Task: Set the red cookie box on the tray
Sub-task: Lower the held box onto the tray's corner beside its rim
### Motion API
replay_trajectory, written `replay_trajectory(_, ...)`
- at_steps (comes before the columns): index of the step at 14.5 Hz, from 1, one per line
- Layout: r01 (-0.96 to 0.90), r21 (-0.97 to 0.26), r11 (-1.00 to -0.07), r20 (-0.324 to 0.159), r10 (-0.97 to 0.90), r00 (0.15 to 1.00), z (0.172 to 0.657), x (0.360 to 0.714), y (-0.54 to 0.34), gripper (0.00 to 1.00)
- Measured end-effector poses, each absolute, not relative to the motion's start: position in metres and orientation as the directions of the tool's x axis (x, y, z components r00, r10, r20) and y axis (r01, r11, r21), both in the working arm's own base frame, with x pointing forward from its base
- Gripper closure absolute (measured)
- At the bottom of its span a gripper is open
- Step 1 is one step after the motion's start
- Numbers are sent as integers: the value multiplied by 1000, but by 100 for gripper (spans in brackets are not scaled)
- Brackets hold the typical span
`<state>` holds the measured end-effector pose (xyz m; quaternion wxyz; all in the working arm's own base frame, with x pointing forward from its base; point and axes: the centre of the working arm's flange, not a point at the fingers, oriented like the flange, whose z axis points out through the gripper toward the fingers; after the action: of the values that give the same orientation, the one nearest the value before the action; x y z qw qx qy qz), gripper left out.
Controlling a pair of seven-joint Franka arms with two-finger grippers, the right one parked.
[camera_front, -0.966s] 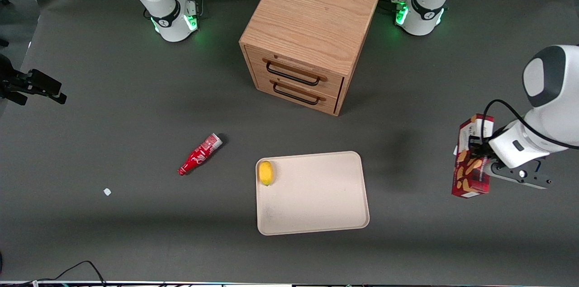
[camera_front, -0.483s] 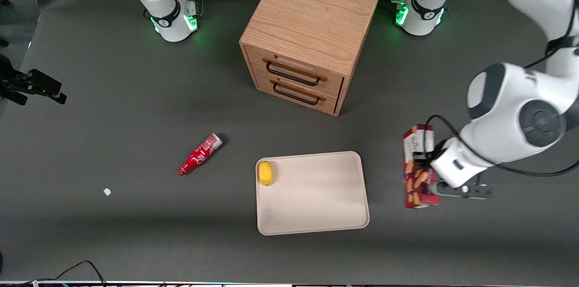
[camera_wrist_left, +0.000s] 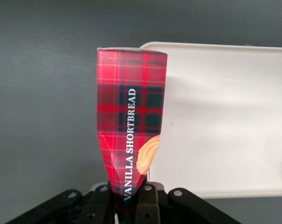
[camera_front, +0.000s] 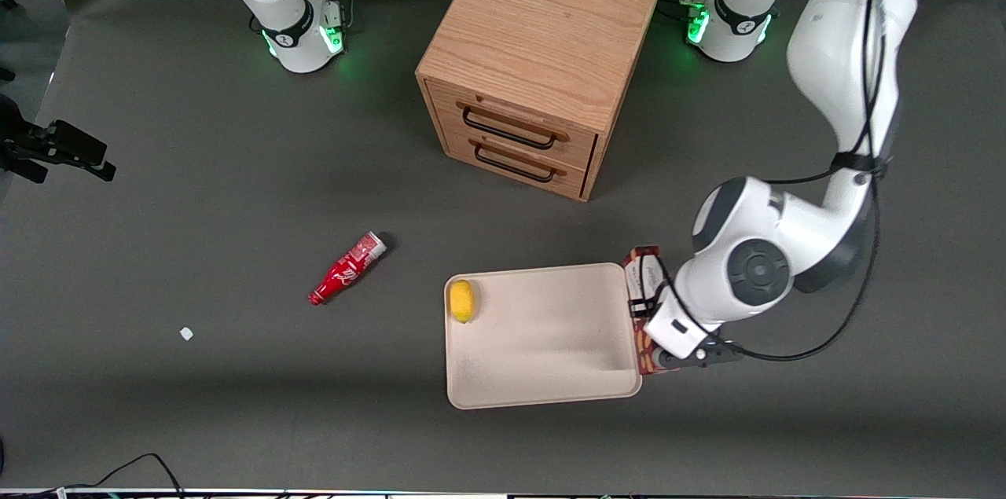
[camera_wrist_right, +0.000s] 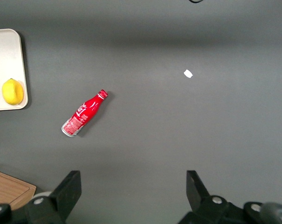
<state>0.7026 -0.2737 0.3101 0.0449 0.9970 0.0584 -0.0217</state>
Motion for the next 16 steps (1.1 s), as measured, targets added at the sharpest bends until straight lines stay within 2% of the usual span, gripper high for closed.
replay_trajectory(2,111,84,-990,-56,107,993,273,701,-287,83)
replay_trajectory(4,103,80,-991,-67,98,993,257,699,-295,83)
replay_trajectory(16,94,90,-992,-37,91,995,250,702,-304,83)
